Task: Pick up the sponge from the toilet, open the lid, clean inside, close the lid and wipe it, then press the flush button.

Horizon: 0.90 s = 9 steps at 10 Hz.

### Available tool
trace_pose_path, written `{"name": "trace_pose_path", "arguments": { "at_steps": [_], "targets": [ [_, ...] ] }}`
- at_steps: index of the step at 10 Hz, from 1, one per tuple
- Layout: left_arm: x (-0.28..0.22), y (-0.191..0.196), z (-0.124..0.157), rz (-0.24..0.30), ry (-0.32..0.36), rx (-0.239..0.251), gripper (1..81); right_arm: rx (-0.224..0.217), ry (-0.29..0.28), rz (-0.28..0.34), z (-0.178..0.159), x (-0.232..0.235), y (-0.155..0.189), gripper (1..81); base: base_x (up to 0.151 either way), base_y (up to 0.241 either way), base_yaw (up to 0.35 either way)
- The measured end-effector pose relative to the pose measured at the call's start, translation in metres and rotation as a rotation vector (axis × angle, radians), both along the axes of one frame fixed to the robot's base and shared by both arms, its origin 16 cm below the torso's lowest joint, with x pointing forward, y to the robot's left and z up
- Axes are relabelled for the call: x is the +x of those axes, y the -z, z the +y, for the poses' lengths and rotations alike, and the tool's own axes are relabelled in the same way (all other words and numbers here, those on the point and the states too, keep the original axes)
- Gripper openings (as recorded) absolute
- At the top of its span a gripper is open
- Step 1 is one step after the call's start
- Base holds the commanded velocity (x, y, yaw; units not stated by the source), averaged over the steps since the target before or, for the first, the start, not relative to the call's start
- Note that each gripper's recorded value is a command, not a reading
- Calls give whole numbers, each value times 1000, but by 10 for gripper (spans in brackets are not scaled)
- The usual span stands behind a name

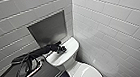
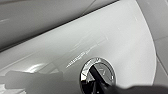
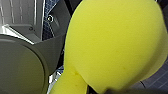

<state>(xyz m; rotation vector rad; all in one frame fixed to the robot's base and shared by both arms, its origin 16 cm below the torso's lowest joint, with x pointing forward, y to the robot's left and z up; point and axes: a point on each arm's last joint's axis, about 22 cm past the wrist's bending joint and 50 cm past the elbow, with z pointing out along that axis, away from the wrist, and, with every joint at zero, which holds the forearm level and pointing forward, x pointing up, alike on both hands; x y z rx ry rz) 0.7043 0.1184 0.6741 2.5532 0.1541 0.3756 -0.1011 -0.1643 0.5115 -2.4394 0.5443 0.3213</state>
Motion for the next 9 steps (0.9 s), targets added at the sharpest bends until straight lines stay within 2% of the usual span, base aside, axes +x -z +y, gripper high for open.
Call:
{"name": "trace_pose_path", "arguments": {
  "at_steps": [2, 3, 4, 5, 6, 9],
  "targets": [
    [-5, -6, -3, -14, 32, -15, 10, 2, 0, 2, 1, 0, 0, 10, 0, 0, 0],
    [-12, -16, -7, -4, 63, -31, 10, 4, 2, 2, 3, 1, 0, 10, 0, 0, 0],
    [-35, -24, -24, 46, 131, -53, 10, 5, 1, 1, 4, 1, 0, 10, 0, 0, 0],
    [-53, -37, -46, 65, 179, -94, 10, 6, 1, 2, 4, 1, 0, 10, 0, 0, 0],
    [-63, -56, -60, 63, 220, -129, 10, 6, 1, 2, 4, 1, -1, 10, 0, 0, 0],
    [-81, -106, -48, 45, 269, -182, 10, 12, 3, -1, 9, 3, 0, 10, 0, 0, 0]
  ]
}}
